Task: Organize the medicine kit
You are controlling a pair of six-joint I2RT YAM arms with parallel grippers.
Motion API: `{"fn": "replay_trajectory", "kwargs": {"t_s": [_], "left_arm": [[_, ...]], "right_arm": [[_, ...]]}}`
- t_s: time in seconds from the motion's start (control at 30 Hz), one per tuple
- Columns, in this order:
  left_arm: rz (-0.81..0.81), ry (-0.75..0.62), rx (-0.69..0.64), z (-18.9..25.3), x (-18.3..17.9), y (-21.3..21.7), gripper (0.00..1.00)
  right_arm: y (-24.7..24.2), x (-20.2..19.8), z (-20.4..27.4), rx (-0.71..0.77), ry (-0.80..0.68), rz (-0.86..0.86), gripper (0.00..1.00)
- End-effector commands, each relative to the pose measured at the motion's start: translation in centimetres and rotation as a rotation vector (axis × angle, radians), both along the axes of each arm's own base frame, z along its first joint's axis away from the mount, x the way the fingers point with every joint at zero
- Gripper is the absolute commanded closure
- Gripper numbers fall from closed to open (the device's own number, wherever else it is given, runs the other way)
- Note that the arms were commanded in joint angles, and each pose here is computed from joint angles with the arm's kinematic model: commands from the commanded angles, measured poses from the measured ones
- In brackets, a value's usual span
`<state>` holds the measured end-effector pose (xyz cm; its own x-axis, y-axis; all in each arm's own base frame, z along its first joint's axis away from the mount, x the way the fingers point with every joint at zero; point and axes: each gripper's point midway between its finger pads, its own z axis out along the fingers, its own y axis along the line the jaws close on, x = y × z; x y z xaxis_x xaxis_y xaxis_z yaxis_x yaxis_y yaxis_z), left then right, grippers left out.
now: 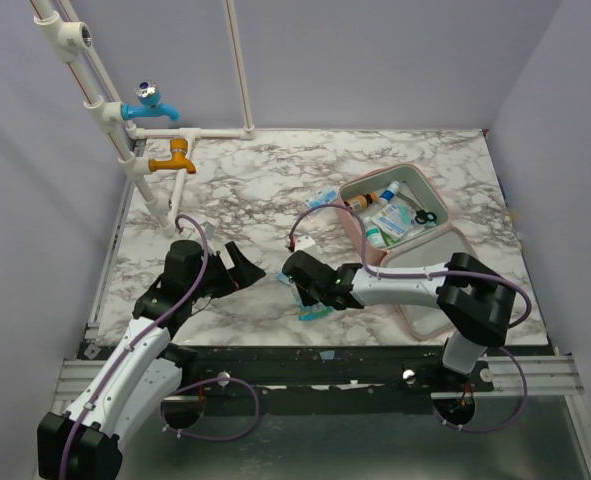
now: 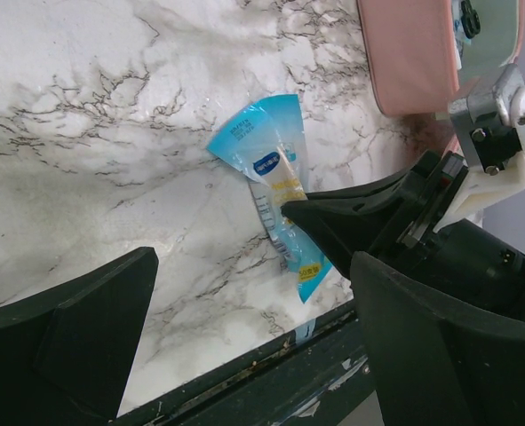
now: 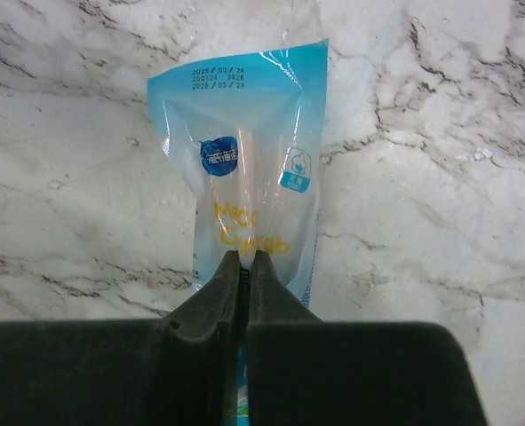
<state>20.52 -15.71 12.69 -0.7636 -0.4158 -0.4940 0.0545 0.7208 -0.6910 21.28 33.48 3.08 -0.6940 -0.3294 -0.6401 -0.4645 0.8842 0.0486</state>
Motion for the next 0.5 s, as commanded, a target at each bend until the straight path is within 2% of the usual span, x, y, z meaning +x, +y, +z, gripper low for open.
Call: {"fn": "replay_trajectory", "kwargs": {"t_s": [0.0,0.13,0.47], "left_arm": [[0.008,-0.021,0.021,0.8,0.3,0.3,0.07],[0.006,-0.03,0.02,1.2,0.4,0.3,0.07],[0.001,-0.031,0.022,1.1,0.2,0.3,0.07]], "right_arm": [[-1.4,-0.3,2.3,0.004,-0.034,-0.044,0.99],[-1.6,1.0,6.3,0.047,-0.123,-0.078,0.99],[-6.1,6.6,12.7,-0.037,-0.326,-0.147,0.99]]}}
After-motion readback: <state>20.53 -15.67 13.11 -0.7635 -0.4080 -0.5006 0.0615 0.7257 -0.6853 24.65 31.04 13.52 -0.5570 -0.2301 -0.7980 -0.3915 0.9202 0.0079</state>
